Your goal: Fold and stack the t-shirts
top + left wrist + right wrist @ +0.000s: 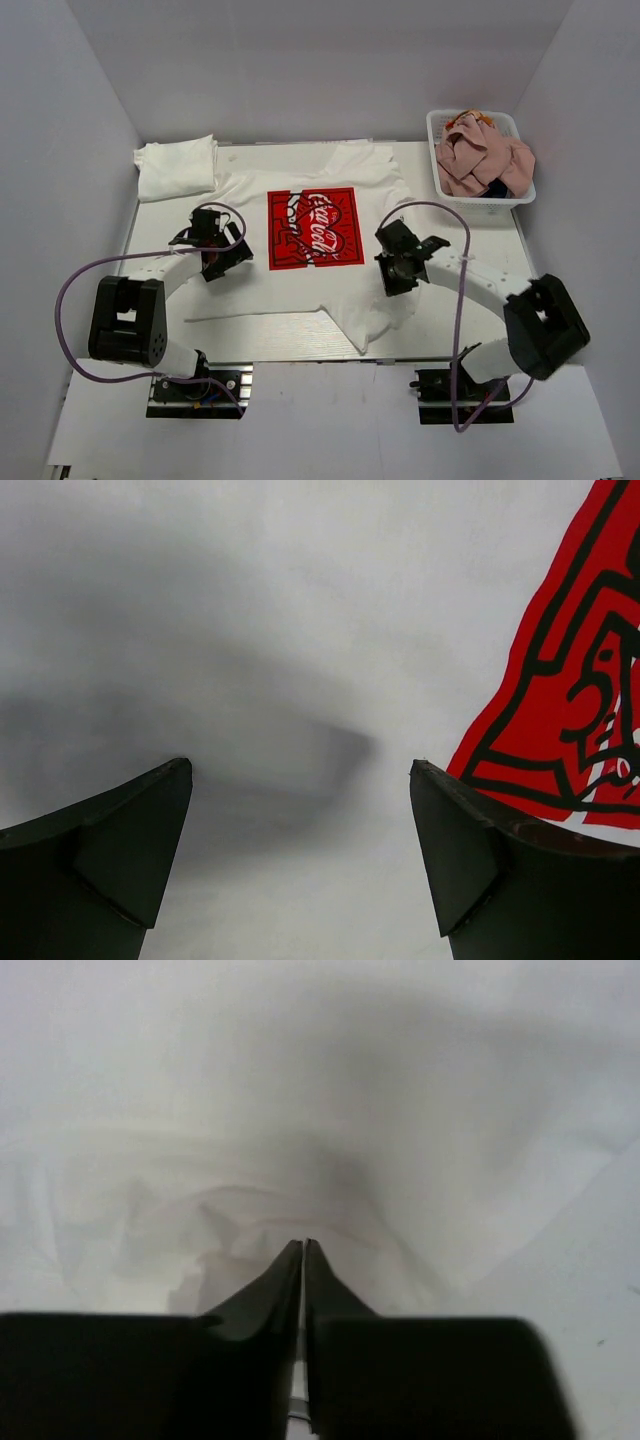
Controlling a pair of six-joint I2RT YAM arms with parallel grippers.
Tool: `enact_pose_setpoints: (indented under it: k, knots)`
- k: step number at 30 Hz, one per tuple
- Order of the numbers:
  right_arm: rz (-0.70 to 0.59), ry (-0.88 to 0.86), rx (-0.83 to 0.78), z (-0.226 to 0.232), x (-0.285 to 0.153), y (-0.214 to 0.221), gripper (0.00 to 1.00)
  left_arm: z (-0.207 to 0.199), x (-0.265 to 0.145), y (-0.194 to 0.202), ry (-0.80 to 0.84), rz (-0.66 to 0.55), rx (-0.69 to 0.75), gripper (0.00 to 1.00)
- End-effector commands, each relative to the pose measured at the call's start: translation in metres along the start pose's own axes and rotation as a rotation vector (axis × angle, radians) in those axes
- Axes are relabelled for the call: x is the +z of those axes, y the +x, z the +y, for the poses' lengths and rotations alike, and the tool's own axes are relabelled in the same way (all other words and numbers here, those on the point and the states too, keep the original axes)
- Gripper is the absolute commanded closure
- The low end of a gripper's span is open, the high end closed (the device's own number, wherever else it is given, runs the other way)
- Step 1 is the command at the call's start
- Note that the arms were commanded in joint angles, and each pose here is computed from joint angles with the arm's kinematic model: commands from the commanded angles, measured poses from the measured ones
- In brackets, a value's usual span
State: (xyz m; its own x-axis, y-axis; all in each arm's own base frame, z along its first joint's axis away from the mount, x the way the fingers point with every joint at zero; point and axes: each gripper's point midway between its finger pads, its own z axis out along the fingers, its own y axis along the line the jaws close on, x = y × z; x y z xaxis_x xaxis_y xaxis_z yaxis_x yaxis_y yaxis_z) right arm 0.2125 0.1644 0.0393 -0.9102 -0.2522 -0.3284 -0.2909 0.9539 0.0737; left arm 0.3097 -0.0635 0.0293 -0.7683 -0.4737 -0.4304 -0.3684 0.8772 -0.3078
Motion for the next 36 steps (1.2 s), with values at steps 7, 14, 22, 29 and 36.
enact_pose_setpoints:
  k: [7,14,22,29,36]
  knots:
    - [0.189,-0.195,0.189,0.023,-0.051,0.103,1.00,0.020,0.011,0.001,-0.102,-0.013,-0.026,0.00]
    - [0.284,-0.277,0.201,0.034,-0.054,0.152,1.00,0.027,0.013,0.001,-0.157,0.002,-0.023,0.00]
    - [0.046,-0.107,0.170,0.021,-0.094,0.081,0.60,0.024,0.010,-0.005,-0.146,-0.013,-0.014,0.00]
    - [-0.028,-0.245,0.163,0.059,-0.077,0.042,0.09,0.019,0.007,-0.003,-0.110,-0.008,-0.007,0.00]
    - [0.063,-0.095,0.082,0.053,-0.035,0.052,0.09,0.022,0.008,0.001,-0.116,0.001,0.003,0.00]
